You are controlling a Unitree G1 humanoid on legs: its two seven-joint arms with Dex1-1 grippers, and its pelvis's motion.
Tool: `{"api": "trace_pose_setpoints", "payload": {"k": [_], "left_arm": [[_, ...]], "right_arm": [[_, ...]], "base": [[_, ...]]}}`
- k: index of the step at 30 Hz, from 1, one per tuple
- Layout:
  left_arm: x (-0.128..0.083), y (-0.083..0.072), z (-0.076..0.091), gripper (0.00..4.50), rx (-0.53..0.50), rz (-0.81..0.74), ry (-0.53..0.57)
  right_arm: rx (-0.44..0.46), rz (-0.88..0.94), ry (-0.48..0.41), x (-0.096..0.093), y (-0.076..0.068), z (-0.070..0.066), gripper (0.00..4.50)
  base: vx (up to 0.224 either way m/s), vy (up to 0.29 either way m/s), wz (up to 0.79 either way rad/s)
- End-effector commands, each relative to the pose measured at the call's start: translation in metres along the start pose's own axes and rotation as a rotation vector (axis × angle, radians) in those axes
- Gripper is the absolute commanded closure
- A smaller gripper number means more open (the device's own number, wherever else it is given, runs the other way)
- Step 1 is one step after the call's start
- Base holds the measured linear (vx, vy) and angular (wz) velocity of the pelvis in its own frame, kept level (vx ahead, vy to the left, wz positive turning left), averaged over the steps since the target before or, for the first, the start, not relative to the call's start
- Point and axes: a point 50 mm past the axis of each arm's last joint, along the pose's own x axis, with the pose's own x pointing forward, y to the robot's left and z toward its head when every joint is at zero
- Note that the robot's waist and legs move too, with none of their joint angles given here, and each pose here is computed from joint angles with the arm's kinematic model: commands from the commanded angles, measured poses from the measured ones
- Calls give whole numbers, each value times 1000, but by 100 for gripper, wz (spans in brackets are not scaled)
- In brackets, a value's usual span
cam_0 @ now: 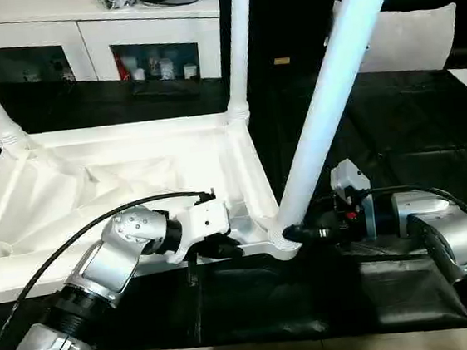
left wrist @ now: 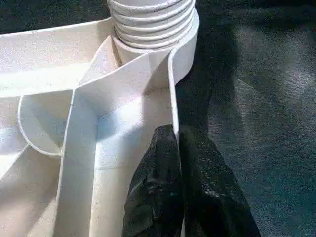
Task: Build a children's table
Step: Rotate leg to tighten
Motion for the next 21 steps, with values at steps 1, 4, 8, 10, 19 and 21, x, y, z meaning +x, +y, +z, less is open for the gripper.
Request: {"api": "trace_pose_setpoints", "payload": {"k": [1,4,8,10,19,21], "left_arm": [[8,-8,-5,450,7,-79,35],[8,-8,-5,450,-4,-77,24],[9,-8,-3,450,-35,-68,-13],[10,-7,0,450,-69,-42,-39],[25,9,20,450,-289,221,-117],[35,14,28,450,-350,308,-132]], "right_arm": [[15,53,-3,3,4,-1,205],[32,69,3,6,8,-5,234],[65,85,-5,11,16,-10,248],[93,52,-18,12,16,-11,250],[244,-430,-37,49,-9,-19,256],[290,-574,-65,58,-14,-13,256]], "base": [[0,0,0],[0,0,0],[0,0,0],[0,0,0],[0,0,0],[0,0,0]]}}
